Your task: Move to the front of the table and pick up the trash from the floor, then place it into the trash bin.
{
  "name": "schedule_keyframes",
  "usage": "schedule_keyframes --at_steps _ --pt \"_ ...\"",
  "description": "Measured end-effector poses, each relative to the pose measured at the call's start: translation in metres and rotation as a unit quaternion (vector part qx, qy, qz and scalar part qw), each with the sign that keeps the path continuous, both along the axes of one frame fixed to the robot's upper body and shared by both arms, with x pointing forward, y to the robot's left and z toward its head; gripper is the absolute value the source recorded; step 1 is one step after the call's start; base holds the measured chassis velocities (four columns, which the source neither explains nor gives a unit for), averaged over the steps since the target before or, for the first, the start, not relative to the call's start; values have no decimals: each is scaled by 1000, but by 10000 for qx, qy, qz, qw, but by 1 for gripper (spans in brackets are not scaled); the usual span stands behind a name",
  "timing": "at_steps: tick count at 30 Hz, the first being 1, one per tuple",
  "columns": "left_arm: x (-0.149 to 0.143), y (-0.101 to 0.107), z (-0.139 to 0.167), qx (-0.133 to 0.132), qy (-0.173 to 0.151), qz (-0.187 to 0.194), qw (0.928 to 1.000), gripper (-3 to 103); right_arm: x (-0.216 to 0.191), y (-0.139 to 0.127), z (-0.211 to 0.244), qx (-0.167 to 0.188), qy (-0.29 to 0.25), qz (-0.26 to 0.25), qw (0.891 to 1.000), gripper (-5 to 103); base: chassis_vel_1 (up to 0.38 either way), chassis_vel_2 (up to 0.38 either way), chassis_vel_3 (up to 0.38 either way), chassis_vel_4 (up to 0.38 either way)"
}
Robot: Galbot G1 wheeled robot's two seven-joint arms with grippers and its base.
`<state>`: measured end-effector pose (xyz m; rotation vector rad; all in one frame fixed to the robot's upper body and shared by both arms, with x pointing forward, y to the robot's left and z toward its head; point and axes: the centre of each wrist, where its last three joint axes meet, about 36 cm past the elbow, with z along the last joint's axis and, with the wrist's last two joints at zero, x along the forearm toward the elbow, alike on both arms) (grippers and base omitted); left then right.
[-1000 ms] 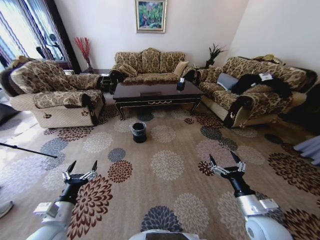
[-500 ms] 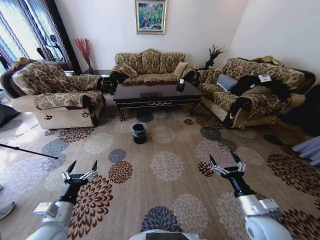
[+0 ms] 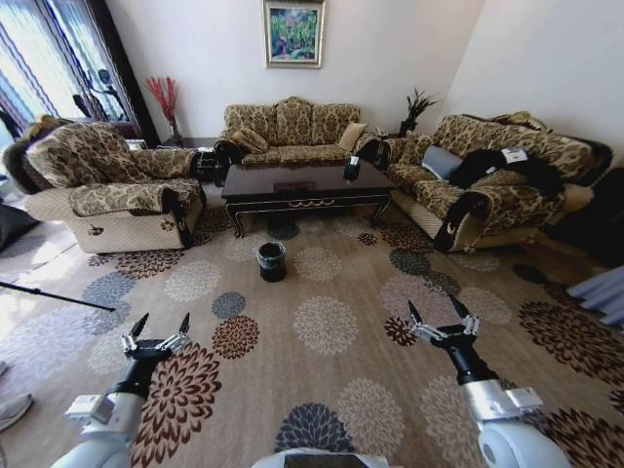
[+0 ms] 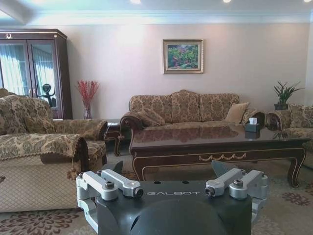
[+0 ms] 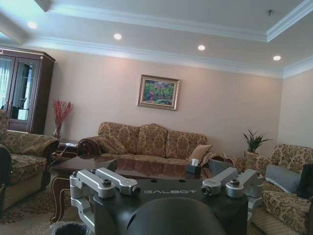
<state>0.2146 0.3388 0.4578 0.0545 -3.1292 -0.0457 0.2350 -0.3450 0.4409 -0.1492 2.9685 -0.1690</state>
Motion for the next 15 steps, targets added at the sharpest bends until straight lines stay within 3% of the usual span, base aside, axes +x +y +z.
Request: schedule_keyframes --at_steps 15 --pt "0 0 0 0 0 0 10000 100 0 0 0 0 0 0 10000 100 0 0 0 0"
